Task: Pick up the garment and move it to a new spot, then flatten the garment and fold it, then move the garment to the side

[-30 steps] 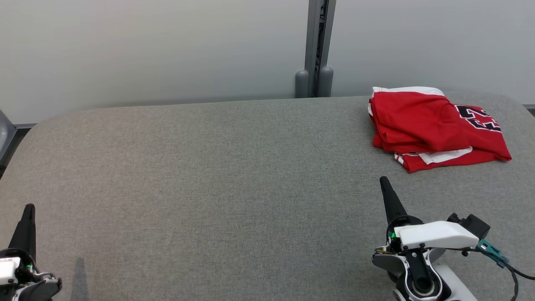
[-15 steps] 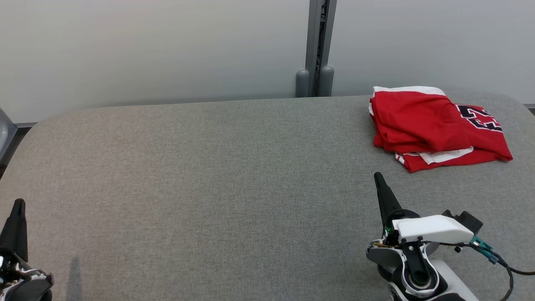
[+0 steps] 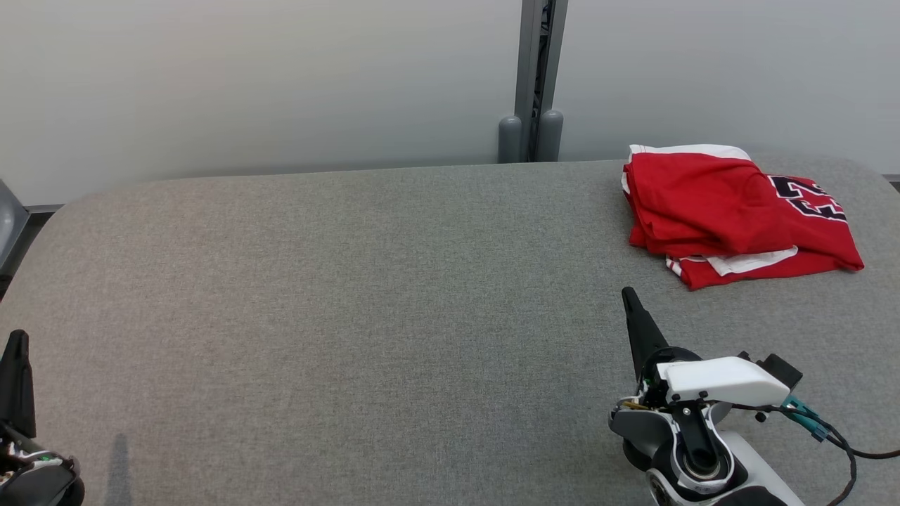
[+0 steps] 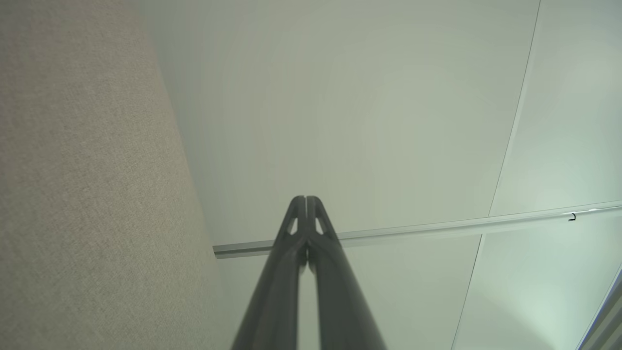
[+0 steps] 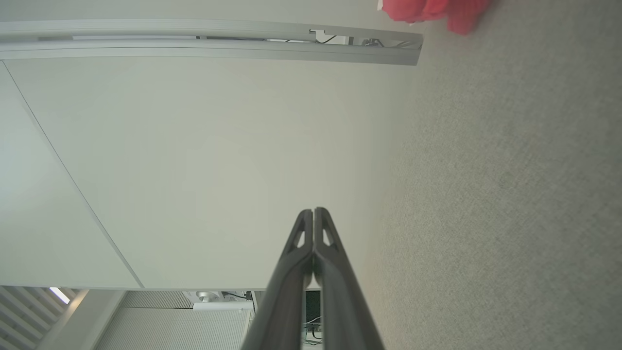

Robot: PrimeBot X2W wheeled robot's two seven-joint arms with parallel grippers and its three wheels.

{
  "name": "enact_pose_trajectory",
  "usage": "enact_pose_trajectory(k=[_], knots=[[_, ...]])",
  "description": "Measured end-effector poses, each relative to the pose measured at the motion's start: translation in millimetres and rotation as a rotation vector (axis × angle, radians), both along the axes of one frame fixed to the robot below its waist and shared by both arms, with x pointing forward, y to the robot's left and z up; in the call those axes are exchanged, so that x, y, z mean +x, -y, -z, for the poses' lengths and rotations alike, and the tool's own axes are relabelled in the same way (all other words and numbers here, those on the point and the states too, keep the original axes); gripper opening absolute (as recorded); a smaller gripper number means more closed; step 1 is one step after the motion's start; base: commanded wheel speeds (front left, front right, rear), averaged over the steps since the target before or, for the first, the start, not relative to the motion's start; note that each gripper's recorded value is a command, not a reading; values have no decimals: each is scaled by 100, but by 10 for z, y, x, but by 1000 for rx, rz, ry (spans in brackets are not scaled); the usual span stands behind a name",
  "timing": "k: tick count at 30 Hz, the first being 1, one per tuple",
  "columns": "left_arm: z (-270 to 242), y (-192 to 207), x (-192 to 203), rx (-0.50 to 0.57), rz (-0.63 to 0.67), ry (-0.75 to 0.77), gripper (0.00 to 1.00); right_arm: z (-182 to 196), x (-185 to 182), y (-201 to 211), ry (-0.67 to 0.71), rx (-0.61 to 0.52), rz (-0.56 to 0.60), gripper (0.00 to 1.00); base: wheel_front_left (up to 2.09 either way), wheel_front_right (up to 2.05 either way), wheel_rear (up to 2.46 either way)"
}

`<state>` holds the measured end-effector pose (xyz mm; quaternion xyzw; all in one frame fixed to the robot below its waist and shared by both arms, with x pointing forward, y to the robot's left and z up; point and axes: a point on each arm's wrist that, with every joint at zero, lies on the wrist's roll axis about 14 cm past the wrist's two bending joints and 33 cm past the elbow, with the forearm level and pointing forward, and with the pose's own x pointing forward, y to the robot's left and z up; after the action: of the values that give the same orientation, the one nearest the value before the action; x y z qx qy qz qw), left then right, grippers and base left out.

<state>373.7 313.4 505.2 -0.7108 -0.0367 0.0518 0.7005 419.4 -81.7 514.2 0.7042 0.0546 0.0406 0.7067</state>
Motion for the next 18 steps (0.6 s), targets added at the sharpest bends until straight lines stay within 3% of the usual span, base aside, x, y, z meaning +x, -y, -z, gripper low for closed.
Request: enact_pose_trajectory(k=[18], knots=[[-17,-4,11,2,0,4,0,0,0,0,0,0,0,0,0,0,0]])
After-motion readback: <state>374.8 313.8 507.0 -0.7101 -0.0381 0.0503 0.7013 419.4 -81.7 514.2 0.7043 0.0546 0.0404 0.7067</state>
